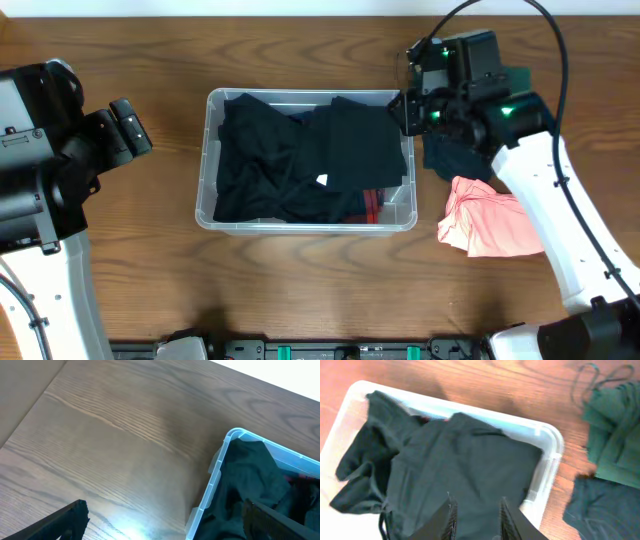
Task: Pack container
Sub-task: 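Carry the black garment into the container and release it, then move the right gripper to the green garment and grasp it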
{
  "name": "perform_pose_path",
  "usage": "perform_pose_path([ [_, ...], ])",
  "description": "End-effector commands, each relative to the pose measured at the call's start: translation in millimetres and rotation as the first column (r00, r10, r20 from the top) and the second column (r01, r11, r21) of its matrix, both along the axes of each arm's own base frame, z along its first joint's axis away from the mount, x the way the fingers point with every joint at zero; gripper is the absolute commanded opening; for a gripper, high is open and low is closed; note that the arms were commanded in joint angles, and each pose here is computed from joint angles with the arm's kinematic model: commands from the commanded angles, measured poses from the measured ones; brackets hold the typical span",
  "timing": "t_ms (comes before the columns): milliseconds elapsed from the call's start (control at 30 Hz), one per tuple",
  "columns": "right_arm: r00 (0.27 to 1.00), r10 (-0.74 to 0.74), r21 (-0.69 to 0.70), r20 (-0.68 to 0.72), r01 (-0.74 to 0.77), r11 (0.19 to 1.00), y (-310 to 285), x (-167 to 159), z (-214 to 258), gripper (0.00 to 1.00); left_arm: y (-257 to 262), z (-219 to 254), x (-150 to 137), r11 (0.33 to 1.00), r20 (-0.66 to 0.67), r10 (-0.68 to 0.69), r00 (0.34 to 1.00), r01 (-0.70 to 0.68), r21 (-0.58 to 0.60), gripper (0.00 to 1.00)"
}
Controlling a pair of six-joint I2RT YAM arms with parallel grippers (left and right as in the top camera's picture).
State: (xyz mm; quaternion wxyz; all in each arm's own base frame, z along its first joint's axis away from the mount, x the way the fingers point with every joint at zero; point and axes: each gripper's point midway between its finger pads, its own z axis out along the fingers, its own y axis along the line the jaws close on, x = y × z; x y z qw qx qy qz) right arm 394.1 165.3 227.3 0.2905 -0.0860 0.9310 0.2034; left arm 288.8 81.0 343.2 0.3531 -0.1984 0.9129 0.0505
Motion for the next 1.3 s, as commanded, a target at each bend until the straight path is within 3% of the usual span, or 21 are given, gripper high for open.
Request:
perform_pose_path([
  [0, 0.995, -0.103, 0.030, -0.008, 0.103, 0.994, -39.0, 16.7, 0.8, 0.36, 3.6, -0.8, -1.5, 1.000, -0.005, 0.018, 1.000, -0.018, 0.004, 0.98],
  [33, 0.991, -0.133, 0.064, -0.013, 0.134, 0.989, -53.6, 21.7, 3.4, 0.54, 3.6, -0.8, -1.5, 1.000, -0.005, 0.018, 1.000, -0.018, 0.004, 0.98],
  [67, 0.987, -0.160, 0.087, -0.013, 0.161, 0.983, -68.3, 25.9, 5.5, 0.63, 3.6, -0.8, -1.5, 1.000, -0.005, 0.018, 1.000, -0.018, 0.004, 0.98],
  [267, 0.889, -0.457, 0.158, -0.022, 0.455, 0.876, -210.3, 39.1, 8.5, 0.73, 3.6, -0.8, -1.5, 1.000, -0.005, 0.018, 1.000, -0.018, 0.004, 0.98],
  [500, 0.794, -0.598, 0.269, -0.114, 0.604, 0.750, -313.4, 30.7, -22.1, 0.96, 3.6, -0.8, -1.5, 1.000, -0.005, 0.018, 1.000, -0.018, 0.004, 0.98],
  [667, 0.845, -0.515, 0.446, -0.142, 0.519, 0.729, -323.0, 53.4, -49.6, 0.96, 3.7, -0.8, -1.6, 1.000, -0.005, 0.018, 1.000, -0.018, 0.005, 0.98],
  [833, 0.833, -0.507, 0.523, -0.220, 0.540, 0.660, -330.7, 78.4, -98.3, 0.90, 3.6, -0.8, -1.5, 1.000, -0.005, 0.018, 1.000, -0.018, 0.004, 0.98],
  [1000, 0.744, -0.556, 0.482, -0.370, 0.665, 0.570, -333.1, 86.7, -150.8, 0.82, 3.6, -0.8, -1.5, 1.000, -0.005, 0.018, 1.000, -0.018, 0.004, 0.98],
  [1133, 0.701, -0.599, 0.390, -0.387, 0.713, 0.582, -329.4, 90.7, -174.4, 0.85, 3.6, -0.8, -1.5, 1.000, -0.005, 0.018, 1.000, -0.018, 0.004, 0.98],
  [1267, 0.712, -0.607, 0.368, -0.352, 0.702, 0.610, -318.5, 101.9, -174.9, 0.86, 3.6, -0.8, -1.5, 1.000, -0.005, 0.018, 1.000, -0.018, 0.004, 0.98],
])
